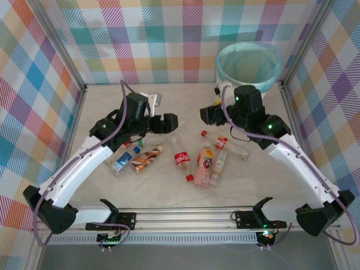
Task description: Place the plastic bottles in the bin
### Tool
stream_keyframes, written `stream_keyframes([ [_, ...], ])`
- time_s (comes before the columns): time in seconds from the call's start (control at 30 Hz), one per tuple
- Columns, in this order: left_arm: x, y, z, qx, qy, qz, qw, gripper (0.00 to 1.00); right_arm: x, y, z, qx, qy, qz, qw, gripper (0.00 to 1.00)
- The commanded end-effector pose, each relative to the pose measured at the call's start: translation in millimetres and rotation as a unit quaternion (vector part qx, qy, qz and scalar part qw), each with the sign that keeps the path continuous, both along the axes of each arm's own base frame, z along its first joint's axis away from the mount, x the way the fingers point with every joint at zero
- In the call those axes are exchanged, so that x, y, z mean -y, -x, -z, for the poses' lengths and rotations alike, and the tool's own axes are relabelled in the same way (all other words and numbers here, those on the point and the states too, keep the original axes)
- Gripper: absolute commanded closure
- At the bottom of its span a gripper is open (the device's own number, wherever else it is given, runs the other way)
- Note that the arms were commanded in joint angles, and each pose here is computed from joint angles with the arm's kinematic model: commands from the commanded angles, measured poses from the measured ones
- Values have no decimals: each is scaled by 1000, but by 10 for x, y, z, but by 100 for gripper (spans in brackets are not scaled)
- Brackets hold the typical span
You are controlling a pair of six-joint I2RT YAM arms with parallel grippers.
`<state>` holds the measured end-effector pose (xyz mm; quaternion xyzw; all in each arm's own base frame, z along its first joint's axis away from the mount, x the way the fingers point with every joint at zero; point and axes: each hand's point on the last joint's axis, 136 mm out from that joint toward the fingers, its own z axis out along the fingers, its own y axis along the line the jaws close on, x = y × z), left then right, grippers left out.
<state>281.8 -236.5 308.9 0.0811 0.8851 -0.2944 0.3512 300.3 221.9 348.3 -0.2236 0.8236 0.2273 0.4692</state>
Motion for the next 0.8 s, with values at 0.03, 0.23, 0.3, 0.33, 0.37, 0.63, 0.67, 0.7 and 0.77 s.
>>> stream_keyframes([
  [0.03,-178,290,437,-53,-18,-14,998,17,-50,275,180,10,3,-51,999,34],
  [0.23,-188,450,950,-115,-9,-48,992,17,-176,600,760,-73,-5,-85,994,35],
  [0.3,-165,479,1123,-134,-13,-58,989,17,-188,655,966,-107,1,-81,991,36],
  [0.33,-145,496,1223,-147,-14,-62,987,17,-194,686,1060,-123,3,-79,989,37],
  [0.37,-115,506,1312,-157,-14,-65,985,17,-195,716,1151,-135,7,-78,988,37],
  [0.63,195,453,1794,-205,-15,-70,976,12,29,806,1696,-199,48,-19,979,36],
  [0.67,244,433,1846,-210,-17,-67,975,12,58,810,1726,-203,53,-12,978,36],
  [0.7,286,406,1901,-215,-20,-67,974,12,79,815,1743,-204,57,-9,977,35],
  [0.77,365,359,2010,-228,-24,-67,971,12,101,820,1749,-203,60,-7,977,35],
])
